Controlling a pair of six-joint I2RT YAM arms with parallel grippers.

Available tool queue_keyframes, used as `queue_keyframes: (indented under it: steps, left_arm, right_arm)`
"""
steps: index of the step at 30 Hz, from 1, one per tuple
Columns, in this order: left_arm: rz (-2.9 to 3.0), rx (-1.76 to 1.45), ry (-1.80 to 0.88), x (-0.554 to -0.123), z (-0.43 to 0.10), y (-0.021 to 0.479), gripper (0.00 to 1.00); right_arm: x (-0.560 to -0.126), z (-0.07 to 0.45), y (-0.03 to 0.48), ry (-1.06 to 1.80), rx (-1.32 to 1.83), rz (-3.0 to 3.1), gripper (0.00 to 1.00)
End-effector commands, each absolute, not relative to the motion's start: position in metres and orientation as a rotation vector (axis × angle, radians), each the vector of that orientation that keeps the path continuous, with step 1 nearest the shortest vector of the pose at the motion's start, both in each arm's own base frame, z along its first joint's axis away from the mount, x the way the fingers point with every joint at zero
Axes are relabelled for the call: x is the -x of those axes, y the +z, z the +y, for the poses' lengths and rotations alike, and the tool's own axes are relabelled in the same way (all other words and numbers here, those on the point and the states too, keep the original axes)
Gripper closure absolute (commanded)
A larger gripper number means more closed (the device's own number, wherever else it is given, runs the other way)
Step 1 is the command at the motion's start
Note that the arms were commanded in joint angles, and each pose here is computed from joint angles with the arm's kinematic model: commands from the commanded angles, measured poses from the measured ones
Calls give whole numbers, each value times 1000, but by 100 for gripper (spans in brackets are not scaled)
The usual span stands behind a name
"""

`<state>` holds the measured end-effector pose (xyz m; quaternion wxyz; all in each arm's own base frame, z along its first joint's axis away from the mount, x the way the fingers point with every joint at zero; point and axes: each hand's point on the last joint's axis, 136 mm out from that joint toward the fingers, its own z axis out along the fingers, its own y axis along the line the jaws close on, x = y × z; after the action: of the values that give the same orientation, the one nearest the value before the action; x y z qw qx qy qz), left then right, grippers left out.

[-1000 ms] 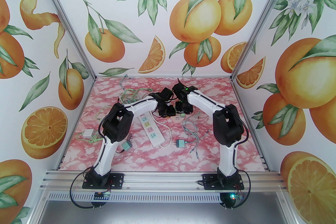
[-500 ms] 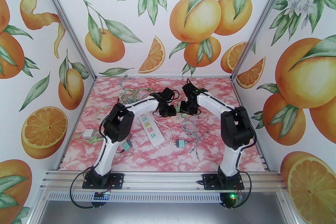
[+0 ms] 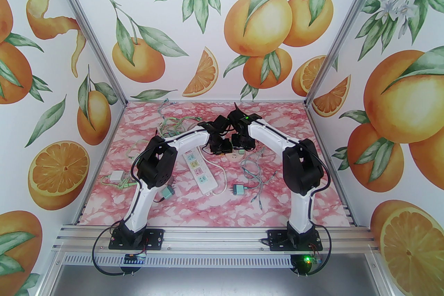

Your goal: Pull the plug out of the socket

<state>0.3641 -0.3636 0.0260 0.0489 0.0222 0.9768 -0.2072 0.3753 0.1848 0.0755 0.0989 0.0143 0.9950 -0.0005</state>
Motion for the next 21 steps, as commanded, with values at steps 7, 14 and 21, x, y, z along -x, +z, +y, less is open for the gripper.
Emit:
queue_keyframes:
  steps: [7, 14, 21]
  left_arm:
    - [3334, -174, -80, -272, -310, -117, 74]
    - [3334, -170, -85, -273, -310, -118, 75]
    - [3335, -178, -81, -273, -310, -118, 75]
  right_arm:
    - [-376, 221, 106, 623, -75, 2898, 71]
    - [-382, 201, 117, 737, -181, 2860, 72]
    - [-372, 211, 110, 467, -13, 2931, 72]
